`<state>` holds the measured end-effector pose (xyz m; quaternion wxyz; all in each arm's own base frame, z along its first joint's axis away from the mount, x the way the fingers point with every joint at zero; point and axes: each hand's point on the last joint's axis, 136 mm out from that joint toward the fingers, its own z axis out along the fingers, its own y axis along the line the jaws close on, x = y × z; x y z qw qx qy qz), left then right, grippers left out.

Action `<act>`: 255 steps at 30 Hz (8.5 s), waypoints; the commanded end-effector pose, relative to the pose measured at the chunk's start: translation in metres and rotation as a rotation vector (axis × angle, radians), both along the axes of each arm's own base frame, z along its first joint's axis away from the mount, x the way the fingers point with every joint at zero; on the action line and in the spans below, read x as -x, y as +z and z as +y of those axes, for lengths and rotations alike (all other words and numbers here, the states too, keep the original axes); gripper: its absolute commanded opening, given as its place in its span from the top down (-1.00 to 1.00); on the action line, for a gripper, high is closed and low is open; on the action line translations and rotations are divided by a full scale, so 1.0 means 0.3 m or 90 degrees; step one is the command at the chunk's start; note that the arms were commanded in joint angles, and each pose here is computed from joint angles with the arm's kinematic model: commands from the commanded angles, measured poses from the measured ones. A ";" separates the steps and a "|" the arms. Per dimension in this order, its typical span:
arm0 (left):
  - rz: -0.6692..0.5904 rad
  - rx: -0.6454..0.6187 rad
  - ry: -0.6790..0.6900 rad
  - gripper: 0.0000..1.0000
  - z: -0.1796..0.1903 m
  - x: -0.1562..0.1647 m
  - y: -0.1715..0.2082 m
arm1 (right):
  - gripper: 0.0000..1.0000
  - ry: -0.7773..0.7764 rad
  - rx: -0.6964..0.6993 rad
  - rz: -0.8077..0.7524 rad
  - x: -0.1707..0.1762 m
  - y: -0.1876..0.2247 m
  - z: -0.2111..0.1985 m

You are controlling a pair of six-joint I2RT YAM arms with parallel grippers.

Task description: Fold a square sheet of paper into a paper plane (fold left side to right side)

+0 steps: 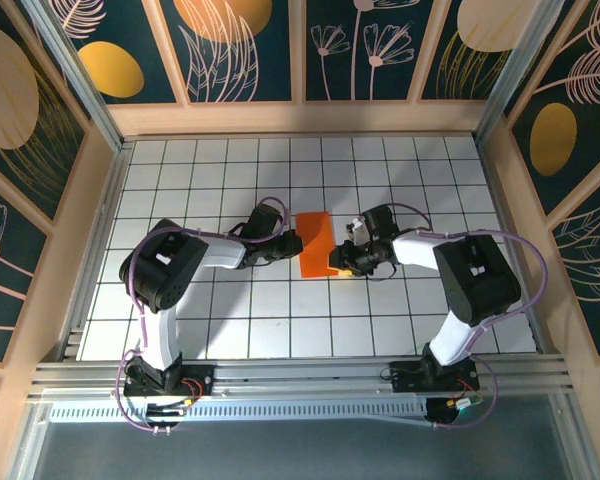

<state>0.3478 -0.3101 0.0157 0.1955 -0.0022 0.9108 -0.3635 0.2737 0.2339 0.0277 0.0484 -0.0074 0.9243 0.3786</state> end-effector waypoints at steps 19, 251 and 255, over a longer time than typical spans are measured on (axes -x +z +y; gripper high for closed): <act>0.043 -0.034 -0.002 1.00 0.027 0.060 -0.071 | 0.36 -0.008 -0.055 -0.044 -0.169 0.056 0.027; -0.055 -0.223 -0.153 1.00 -0.018 0.021 0.000 | 1.00 0.023 0.066 0.025 0.064 -0.140 -0.071; -0.053 -0.221 -0.155 1.00 -0.020 0.022 -0.008 | 1.00 0.023 0.066 0.024 0.062 -0.140 -0.071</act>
